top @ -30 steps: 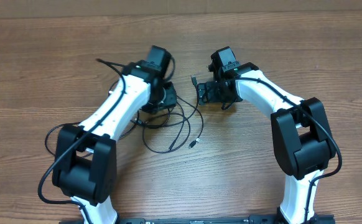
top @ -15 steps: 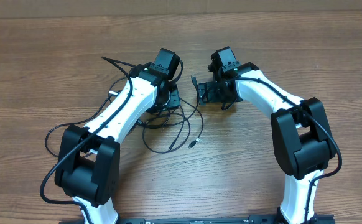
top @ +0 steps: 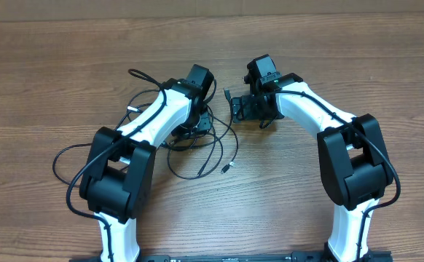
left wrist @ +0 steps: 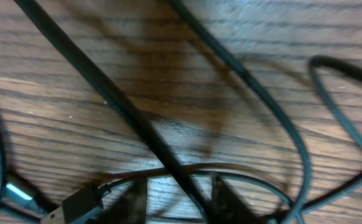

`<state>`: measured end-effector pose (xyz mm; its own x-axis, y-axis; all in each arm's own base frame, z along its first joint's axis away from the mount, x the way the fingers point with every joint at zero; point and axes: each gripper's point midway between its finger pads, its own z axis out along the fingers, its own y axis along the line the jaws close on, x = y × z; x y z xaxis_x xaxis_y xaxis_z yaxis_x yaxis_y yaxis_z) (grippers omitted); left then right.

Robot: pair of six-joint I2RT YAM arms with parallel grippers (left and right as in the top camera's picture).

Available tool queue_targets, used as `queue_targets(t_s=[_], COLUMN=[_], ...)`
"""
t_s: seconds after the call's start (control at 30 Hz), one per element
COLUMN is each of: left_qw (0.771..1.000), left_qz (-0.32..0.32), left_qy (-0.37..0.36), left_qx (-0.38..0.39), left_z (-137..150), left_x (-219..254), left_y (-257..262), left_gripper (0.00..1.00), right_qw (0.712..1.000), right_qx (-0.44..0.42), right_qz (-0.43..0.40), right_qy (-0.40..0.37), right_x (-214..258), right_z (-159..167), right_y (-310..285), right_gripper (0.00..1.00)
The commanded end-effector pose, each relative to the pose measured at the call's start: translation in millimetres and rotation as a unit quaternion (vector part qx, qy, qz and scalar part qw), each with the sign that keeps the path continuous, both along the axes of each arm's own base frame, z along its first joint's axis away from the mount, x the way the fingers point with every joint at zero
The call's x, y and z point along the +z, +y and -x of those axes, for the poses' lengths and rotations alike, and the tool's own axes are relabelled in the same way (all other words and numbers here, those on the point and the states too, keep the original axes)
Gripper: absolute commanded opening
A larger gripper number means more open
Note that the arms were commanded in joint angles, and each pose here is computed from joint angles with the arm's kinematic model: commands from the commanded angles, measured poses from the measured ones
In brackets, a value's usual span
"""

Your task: Untangle cables

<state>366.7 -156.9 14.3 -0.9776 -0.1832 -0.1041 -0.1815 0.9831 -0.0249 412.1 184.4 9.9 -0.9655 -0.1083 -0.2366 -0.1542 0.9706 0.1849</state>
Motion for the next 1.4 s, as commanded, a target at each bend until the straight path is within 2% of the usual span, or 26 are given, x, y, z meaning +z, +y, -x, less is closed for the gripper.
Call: queue_targets(t_s=[0.0, 0.03, 0.47, 0.73, 0.97, 1.27, 1.3, 1.33, 1.37], left_qw=[1.000, 1.000, 1.000, 0.998, 0.985, 0.953, 0.950, 0.947, 0.945], left_qz=[-0.009, -0.008, -0.006, -0.008, -0.008, 0.000, 0.001, 0.002, 0.002], left_qy=[0.002, 0.003, 0.008, 0.016, 0.048, 0.081, 0.084, 0.088, 0.092], left_qx=[0.007, 0.005, -0.008, 0.068, 0.168, 0.292, 0.301, 0.309, 0.315], left_z=[-1.0, -1.5, -32.2, -41.3, -25.9, 9.8, 13.9, 17.8, 21.4], left_x=[-3.7, -3.0, 67.7, 100.9, 100.2, 100.3, 100.4, 100.5, 100.7], left_y=[6.7, 7.4, 49.2, 117.7, 198.6, 283.8, 289.8, 294.9, 298.6], left_gripper=[0.14, 0.04, 0.04, 0.04, 0.04, 0.04, 0.06, 0.15, 0.19], right_qw=[1.000, 1.000, 1.000, 1.000, 1.000, 1.000, 1.000, 1.000, 1.000], right_qx=[0.000, 0.000, 0.000, 0.000, 0.000, 0.000, 0.000, 0.000, 0.000], right_qz=[0.004, 0.004, 0.005, 0.005, 0.004, 0.004, 0.004, 0.004, 0.004], right_qy=[0.024, 0.024, 0.024, 0.024, 0.022, 0.022, 0.022, 0.022, 0.022], right_x=[-17.8, -17.8, -17.9, -17.8, -17.6, -17.6, -17.6, -17.8, -17.6], right_z=[11.1, 11.1, 11.3, 11.2, 10.4, 10.2, 10.3, 10.4, 10.3], right_y=[-4.2, -4.2, -4.4, -4.3, -4.0, -4.0, -4.1, -4.1, -4.1], right_gripper=[1.00, 1.00, 1.00, 1.00, 1.00, 1.00, 1.00, 1.00, 1.00])
